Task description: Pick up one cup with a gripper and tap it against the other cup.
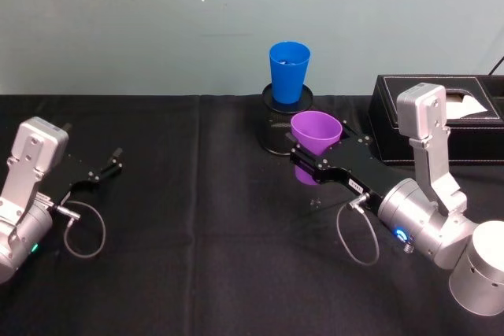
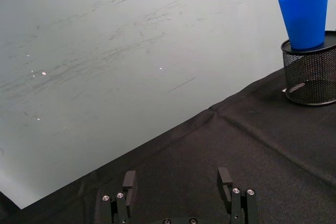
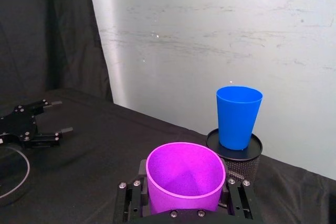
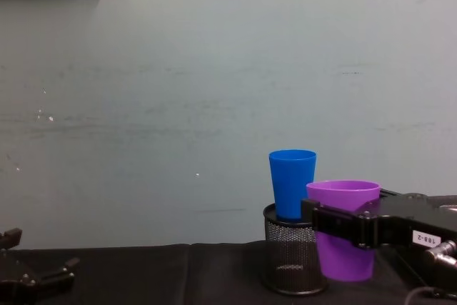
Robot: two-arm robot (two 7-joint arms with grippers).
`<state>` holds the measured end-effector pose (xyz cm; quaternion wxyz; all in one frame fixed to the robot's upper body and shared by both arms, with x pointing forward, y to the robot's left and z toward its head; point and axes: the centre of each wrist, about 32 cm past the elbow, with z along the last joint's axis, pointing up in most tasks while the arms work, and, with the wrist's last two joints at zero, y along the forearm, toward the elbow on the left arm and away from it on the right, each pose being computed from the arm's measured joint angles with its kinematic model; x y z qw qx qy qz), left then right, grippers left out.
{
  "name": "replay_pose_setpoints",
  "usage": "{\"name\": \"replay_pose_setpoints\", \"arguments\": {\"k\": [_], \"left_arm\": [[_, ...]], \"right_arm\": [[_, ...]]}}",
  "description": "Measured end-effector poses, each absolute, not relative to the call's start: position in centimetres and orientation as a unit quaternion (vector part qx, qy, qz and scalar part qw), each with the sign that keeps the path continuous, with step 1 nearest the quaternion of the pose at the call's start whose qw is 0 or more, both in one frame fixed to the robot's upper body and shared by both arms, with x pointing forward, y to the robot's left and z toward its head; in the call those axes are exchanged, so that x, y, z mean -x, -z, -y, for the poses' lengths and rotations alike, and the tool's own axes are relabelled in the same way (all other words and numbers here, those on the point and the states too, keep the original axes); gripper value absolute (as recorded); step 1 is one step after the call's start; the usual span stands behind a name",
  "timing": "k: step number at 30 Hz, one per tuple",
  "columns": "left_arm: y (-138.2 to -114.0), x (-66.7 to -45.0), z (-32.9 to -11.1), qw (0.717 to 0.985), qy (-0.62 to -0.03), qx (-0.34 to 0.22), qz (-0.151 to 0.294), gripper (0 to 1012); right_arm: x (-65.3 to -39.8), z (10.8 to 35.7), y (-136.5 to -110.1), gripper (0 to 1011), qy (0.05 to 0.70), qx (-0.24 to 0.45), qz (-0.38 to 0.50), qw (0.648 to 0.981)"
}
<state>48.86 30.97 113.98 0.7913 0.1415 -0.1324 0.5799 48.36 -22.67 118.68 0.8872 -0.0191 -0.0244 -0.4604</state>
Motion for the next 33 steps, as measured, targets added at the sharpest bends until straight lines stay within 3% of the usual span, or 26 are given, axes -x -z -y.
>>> {"name": "replay_pose_setpoints", "arguments": {"k": [33], "left_arm": [[-113.98, -48.86, -30.97, 0.791, -0.58, -0.142, 0.132, 1000]], "right_arm": [[-48.36, 22.67, -118.68, 735, 0.461, 0.019, 0.025, 0.887]]}}
